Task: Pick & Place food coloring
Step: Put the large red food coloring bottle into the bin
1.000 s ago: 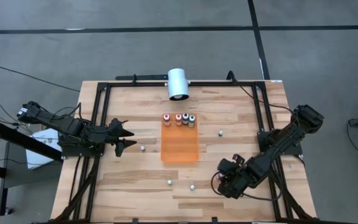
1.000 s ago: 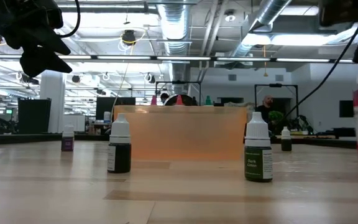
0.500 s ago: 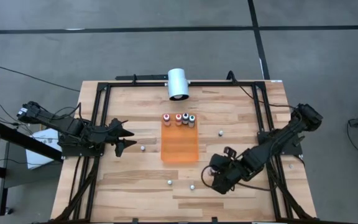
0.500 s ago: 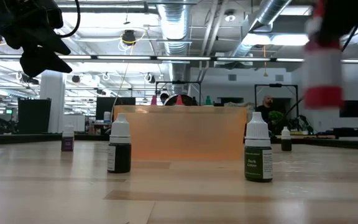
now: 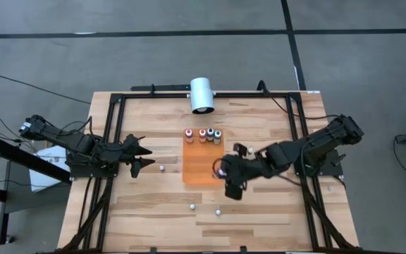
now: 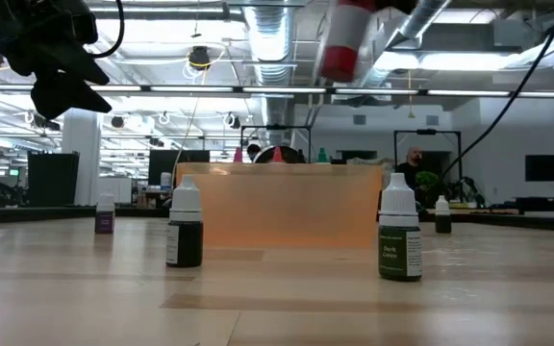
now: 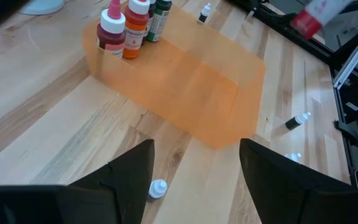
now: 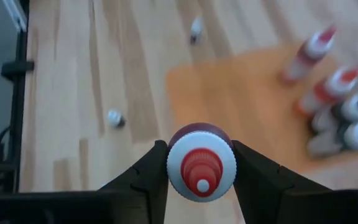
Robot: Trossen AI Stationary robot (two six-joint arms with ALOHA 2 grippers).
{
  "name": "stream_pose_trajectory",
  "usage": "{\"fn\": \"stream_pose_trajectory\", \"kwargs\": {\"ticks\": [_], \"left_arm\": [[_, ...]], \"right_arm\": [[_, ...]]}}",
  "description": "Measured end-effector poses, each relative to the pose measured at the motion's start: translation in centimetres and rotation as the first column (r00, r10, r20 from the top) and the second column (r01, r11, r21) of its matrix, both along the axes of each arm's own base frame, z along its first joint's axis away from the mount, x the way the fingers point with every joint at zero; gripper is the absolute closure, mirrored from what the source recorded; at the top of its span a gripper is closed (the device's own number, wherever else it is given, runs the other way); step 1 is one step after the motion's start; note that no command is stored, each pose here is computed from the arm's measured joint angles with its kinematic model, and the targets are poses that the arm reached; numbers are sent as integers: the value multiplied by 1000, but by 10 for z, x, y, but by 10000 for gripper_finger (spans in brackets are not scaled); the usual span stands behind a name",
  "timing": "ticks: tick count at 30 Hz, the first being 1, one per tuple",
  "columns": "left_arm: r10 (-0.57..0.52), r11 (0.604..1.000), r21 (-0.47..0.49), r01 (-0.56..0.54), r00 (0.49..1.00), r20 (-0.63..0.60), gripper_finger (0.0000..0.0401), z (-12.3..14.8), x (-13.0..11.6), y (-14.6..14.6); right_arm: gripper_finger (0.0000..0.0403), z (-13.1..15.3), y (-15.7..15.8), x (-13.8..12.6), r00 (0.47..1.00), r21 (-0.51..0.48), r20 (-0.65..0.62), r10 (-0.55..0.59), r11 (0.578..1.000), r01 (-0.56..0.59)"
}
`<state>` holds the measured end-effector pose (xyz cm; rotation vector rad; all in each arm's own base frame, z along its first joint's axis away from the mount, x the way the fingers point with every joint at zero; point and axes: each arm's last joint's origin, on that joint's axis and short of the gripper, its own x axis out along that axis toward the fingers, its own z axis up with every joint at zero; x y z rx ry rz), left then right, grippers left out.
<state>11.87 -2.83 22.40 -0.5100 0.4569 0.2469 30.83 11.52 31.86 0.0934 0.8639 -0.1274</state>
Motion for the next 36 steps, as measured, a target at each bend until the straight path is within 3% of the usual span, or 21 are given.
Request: {"fn": "stream_pose_trajectory", "kwargs": {"ticks": [9, 15, 20, 31, 36], "left_arm": [[-1, 1000, 0, 1, 1000, -1, 172, 0, 0, 0], [-3, 1000, 4, 3, 1000, -1, 172, 0, 0, 0], [-4, 1000, 7, 4, 1000, -1, 172, 0, 0, 0], [-3, 1000, 8, 3, 1000, -2, 172, 0, 0, 0], [-3, 1000, 8, 3, 1000, -2, 172, 0, 0, 0]], "right_arm": [[259, 25, -34, 24, 984, -43, 168, 51, 998, -45], [264, 38, -36, 34, 934, -60, 300, 195, 981, -185], [256, 42, -35, 37, 908, -80, 347, 236, 972, -222], [259, 43, -37, 38, 909, -76, 353, 222, 975, -209], [262, 40, -51, 39, 938, -34, 326, 118, 993, -113]]}}
